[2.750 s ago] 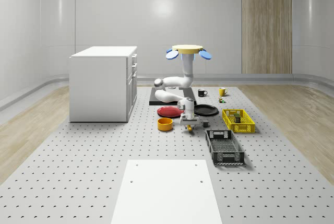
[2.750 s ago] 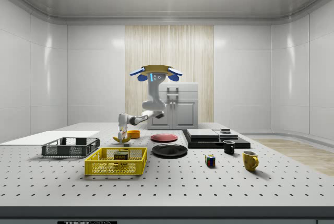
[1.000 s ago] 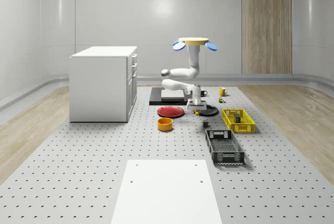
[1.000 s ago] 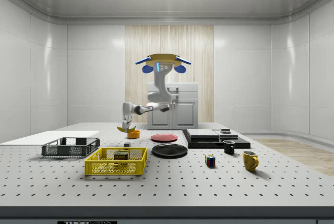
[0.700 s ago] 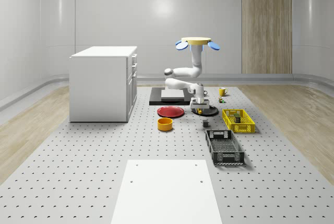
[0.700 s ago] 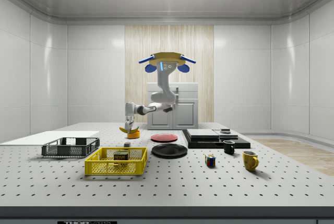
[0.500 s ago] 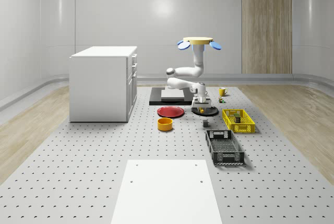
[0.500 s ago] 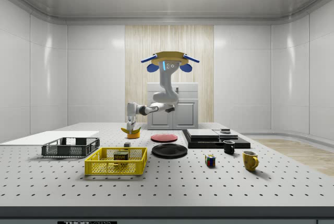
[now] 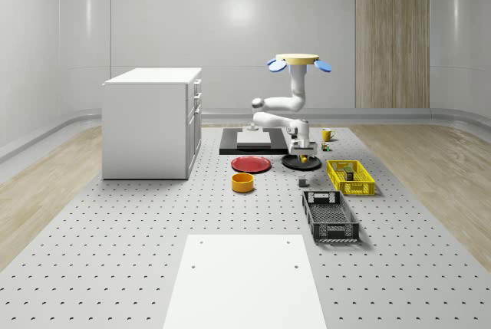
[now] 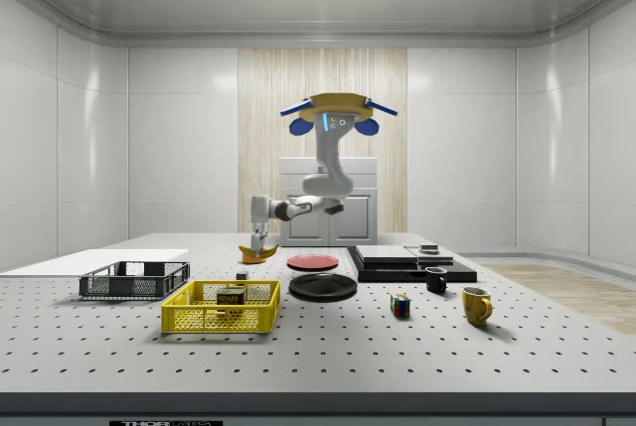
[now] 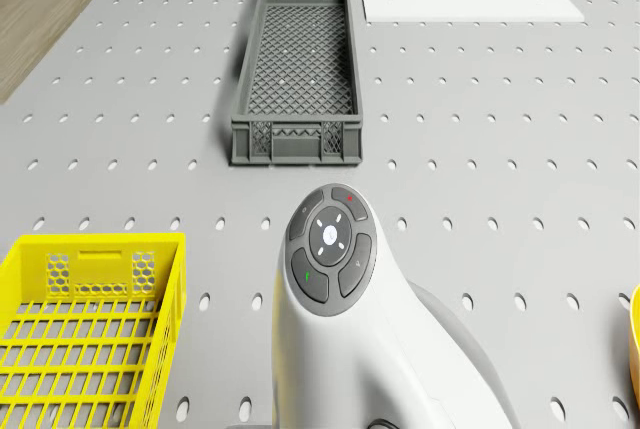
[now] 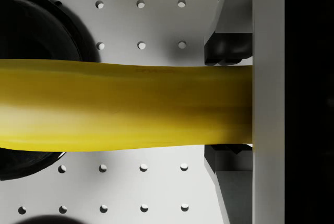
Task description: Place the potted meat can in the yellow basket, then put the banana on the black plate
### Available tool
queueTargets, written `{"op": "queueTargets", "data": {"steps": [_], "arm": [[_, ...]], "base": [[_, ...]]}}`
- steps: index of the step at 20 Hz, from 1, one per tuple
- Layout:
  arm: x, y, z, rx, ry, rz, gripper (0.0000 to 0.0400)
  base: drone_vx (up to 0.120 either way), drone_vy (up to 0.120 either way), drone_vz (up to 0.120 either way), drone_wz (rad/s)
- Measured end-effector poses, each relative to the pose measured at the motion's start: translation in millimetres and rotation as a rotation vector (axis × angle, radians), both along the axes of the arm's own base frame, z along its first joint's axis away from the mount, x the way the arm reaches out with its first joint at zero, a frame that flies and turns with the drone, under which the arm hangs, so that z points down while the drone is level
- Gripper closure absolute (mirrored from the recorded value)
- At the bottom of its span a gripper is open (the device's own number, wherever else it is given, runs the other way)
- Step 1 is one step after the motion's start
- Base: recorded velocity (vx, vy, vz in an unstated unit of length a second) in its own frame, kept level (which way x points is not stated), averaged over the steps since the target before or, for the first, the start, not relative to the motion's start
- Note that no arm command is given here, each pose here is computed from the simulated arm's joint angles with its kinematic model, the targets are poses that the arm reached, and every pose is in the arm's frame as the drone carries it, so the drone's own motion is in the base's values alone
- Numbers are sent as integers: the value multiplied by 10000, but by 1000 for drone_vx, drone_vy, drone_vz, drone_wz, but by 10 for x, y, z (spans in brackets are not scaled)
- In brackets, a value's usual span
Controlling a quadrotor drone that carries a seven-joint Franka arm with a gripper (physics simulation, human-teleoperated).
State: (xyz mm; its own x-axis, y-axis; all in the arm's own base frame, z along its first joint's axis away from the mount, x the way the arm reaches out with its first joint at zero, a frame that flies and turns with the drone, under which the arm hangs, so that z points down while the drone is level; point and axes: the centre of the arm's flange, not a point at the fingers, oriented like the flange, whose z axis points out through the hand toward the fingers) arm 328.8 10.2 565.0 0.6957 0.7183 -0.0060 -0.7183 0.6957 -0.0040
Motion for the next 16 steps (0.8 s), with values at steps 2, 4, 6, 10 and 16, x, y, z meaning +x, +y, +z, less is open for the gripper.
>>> {"op": "queueTargets", "data": {"steps": [2,4,6,10,16], "arm": [[0,0,0,0,0,0,199],[0,0,0,0,0,0,199],[0,0,0,0,0,0,199],[0,0,0,0,0,0,199],[0,0,0,0,0,0,199]], "base": [[-120,0,0,0],[-120,20,0,0],[-120,120,0,0],[-120,30,0,0],[-120,0,0,0]]}}
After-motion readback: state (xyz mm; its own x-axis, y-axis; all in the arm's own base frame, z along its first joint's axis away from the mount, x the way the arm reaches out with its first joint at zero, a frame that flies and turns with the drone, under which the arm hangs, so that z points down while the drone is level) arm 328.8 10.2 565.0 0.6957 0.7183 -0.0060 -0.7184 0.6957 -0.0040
